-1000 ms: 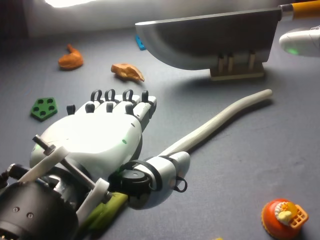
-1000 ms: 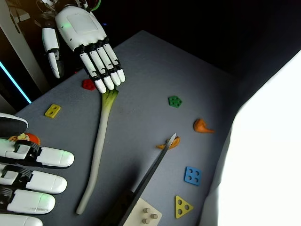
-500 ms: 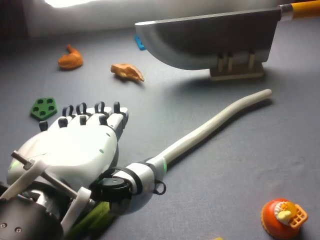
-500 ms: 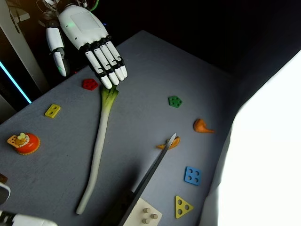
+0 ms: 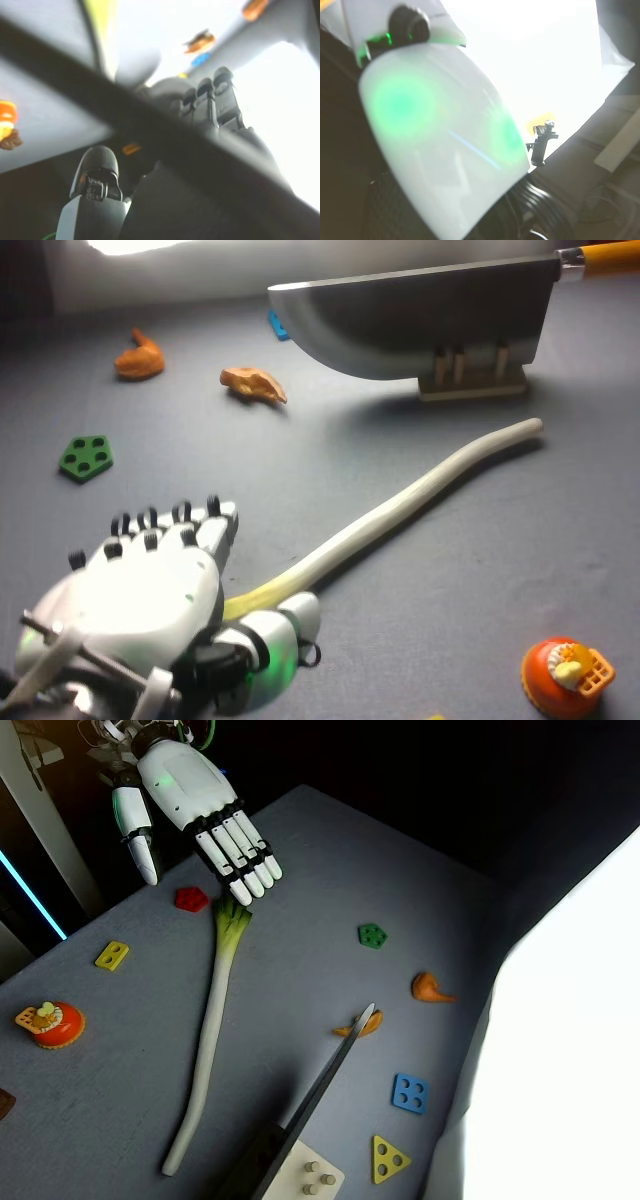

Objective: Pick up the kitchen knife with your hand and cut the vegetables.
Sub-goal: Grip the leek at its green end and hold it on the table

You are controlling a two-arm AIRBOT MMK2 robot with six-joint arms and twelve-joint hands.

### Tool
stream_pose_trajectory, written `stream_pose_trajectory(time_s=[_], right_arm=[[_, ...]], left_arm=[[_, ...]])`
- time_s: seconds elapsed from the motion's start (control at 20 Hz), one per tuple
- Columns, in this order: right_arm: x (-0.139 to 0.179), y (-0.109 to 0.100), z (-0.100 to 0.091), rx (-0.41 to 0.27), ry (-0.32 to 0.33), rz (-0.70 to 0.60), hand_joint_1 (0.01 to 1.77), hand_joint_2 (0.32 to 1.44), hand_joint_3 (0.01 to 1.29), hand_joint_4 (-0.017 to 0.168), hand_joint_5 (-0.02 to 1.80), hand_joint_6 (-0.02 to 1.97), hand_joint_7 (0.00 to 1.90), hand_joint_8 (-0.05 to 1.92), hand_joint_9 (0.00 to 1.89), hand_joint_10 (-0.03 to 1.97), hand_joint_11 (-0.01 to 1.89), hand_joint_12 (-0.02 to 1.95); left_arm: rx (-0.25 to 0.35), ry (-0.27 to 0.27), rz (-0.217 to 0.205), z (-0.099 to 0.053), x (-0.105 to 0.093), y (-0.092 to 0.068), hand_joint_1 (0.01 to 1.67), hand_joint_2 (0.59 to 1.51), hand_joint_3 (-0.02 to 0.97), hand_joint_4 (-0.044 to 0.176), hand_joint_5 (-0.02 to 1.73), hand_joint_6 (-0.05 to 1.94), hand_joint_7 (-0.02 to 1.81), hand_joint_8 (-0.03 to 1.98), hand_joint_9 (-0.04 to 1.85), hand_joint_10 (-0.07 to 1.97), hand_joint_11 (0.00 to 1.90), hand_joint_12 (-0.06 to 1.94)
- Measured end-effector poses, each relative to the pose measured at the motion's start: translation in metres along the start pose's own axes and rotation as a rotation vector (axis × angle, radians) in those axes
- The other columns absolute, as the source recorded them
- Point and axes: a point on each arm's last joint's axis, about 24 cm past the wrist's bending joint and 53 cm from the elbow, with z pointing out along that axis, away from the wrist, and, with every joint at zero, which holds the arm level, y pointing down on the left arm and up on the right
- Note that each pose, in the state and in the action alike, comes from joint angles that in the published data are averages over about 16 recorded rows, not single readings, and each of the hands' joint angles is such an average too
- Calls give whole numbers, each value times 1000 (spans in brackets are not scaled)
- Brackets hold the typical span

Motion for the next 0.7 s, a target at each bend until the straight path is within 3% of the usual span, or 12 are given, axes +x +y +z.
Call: stream_pose_trajectory(time_s=[0.3,0.7], right_arm=[[9,-16,18,-26,17,-25,1180,963,17,42,15,20,12,14,20,1,13,23],[28,-31,41,-42,38,-76,1176,958,17,58,17,20,12,14,20,2,12,23]], left_arm=[[-26,6,-32,-3,19,11,71,1338,11,2,42,-9,60,-4,42,8,22,97],[-16,-12,-25,-8,32,14,89,1356,10,2,27,-8,51,-4,39,8,23,47]])
